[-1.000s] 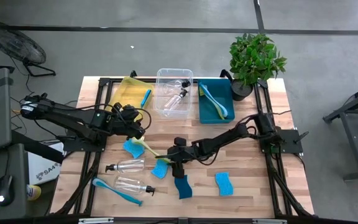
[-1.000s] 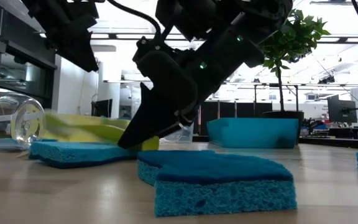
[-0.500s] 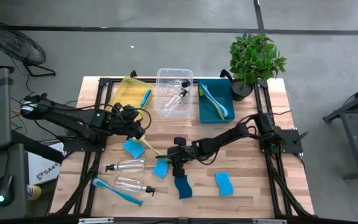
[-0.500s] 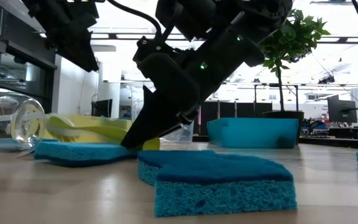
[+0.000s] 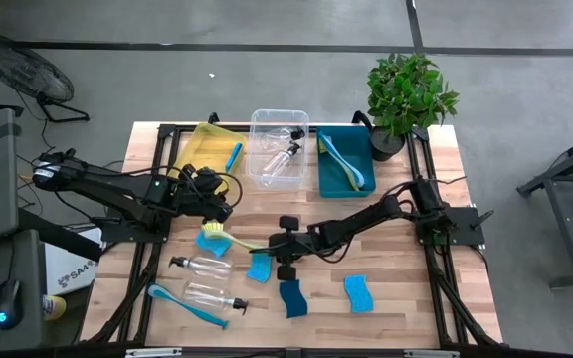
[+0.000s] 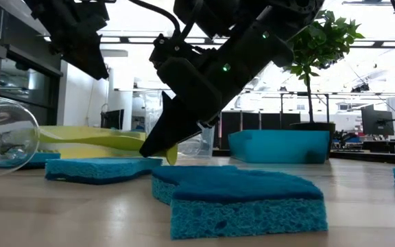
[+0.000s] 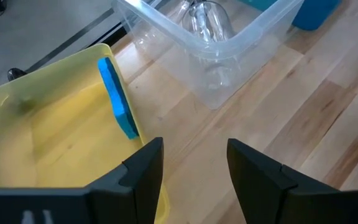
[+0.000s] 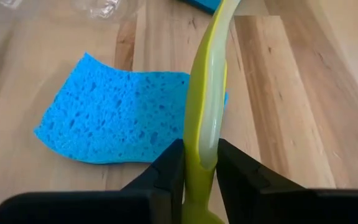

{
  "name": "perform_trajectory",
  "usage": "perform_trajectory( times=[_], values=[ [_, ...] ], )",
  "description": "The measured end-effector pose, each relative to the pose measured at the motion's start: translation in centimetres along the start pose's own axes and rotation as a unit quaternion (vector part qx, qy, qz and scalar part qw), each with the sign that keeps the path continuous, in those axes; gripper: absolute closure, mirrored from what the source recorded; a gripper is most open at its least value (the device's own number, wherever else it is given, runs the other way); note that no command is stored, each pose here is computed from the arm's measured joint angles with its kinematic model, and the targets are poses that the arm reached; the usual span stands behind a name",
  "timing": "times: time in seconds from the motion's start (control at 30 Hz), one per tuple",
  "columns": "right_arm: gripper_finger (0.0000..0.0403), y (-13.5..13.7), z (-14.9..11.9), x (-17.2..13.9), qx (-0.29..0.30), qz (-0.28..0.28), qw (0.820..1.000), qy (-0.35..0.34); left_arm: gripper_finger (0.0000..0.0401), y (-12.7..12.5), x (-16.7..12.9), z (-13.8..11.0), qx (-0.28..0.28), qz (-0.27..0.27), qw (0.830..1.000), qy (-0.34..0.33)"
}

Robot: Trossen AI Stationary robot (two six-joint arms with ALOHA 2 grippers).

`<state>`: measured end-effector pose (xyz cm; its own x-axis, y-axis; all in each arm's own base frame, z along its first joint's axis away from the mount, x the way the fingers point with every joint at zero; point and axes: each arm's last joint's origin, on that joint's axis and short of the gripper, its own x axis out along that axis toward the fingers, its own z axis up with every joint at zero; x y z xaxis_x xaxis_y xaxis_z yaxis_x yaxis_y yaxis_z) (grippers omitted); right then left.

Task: Pick & Place Kitchen Sink Supplies
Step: Put the yellow dish brush into the blue bin

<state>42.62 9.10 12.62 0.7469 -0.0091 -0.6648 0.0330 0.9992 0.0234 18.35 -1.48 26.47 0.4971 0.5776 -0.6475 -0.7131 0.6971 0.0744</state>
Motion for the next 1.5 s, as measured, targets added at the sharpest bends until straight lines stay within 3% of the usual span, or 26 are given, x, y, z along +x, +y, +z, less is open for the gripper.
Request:
perform_trajectory(
  times=[0.53,0.8,1.0,1.1,1.5],
  values=[
    [0.0341,0.0,0.7,-0.9,-0.019,-0.011,1.000,-0.010,0.0228,0.0,0.0,0.0,-0.003,0.000,1.000,0.000],
    [0.0342,-0.8,2.4,-4.4,-0.052,-0.091,0.995,0.000,0.0228,0.0,0.0,0.0,-0.002,0.001,1.000,0.001],
    [0.0342,-1.8,1.4,-7.0,-0.067,-0.199,0.974,0.085,0.0228,0.1,0.0,0.0,0.000,0.009,1.000,-0.005],
    [0.0342,-2.0,0.6,-7.9,-0.064,-0.226,0.968,0.090,0.0228,0.1,0.0,0.0,-0.002,0.014,1.000,-0.008],
    [0.0342,-0.5,-2.7,-14.4,-0.044,-0.151,0.984,-0.082,0.0228,0.1,0.0,0.0,-0.009,0.018,1.000,-0.013]
  ],
)
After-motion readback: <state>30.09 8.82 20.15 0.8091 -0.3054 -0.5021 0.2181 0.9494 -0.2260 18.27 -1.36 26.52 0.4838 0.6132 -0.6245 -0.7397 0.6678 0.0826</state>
